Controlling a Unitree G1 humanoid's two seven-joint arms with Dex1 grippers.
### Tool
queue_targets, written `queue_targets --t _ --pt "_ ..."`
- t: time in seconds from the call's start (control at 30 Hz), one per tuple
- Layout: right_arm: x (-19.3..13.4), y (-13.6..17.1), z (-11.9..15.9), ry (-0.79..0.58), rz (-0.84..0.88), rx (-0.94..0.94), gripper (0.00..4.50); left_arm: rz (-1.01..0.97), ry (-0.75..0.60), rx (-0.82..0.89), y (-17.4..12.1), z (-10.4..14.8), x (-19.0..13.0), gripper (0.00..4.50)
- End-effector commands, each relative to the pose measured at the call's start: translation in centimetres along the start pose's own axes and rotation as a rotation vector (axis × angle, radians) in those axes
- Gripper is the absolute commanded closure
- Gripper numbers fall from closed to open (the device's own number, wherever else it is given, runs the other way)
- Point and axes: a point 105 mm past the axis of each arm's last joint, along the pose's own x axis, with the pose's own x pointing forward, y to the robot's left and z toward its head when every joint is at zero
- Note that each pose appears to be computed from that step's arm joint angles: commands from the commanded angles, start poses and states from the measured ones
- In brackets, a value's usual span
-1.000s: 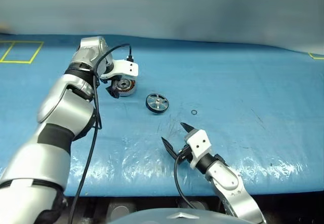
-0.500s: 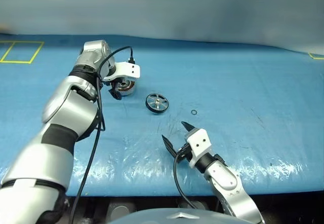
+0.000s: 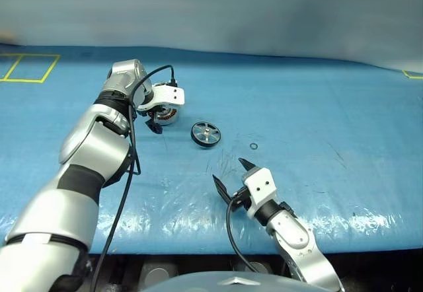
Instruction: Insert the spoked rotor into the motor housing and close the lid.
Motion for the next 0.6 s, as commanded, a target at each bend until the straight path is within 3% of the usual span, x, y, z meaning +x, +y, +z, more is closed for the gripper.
queue_targets --t 0.03,0.6 --pt "-0.1 0.1 1.4 -0.049 0.004 -0.009 0.00 0.014 0.021 0.012 0.4 0.0 -0.8 0.10" --pt "0.3 0.3 1.1 -0.029 0.032 -0.021 0.00 0.067 0.015 0.025 1.4 0.7 -2.3 0.10"
